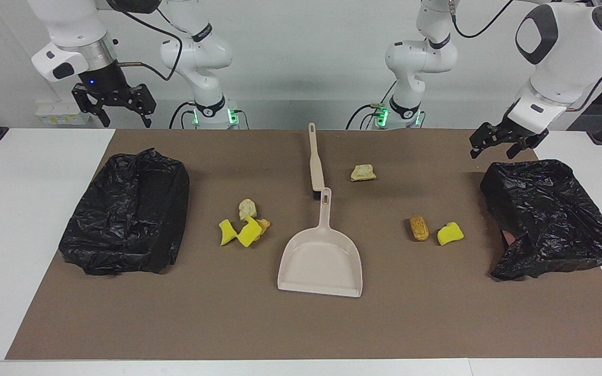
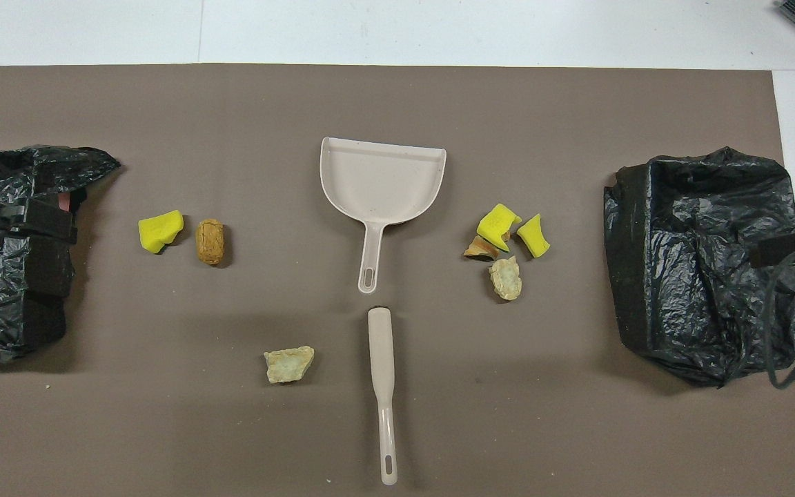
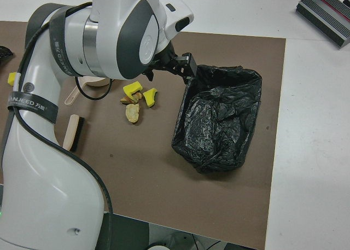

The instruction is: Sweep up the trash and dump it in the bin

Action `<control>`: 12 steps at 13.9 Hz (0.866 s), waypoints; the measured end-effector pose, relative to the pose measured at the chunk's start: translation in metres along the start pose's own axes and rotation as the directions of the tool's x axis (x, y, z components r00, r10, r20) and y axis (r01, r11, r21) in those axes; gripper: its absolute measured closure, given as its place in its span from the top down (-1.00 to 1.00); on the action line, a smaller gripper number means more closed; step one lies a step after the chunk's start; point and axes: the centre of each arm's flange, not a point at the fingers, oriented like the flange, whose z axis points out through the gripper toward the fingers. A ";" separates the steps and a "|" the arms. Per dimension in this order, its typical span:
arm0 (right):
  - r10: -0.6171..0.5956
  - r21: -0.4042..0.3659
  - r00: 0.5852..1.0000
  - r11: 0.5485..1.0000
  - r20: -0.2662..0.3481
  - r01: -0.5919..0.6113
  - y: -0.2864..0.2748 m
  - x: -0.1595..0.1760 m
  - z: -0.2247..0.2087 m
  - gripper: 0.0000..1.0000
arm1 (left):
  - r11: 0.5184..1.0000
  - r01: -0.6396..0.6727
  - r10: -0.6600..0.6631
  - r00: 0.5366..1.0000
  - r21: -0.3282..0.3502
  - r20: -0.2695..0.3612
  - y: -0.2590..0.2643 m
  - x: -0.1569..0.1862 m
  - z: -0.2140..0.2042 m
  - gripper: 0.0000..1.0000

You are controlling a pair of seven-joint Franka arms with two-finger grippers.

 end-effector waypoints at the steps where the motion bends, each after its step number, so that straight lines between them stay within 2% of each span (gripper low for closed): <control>1: 0.000 0.000 1.000 1.000 0.001 0.000 0.000 0.000 0.000 1.00 | 1.000 0.000 0.000 1.000 0.000 0.000 0.000 0.000 0.000 1.00; 12: 0.000 0.000 1.000 1.000 0.009 0.000 0.000 -0.001 0.001 1.00 | 1.000 0.000 0.000 1.000 0.000 0.000 0.000 0.000 0.000 1.00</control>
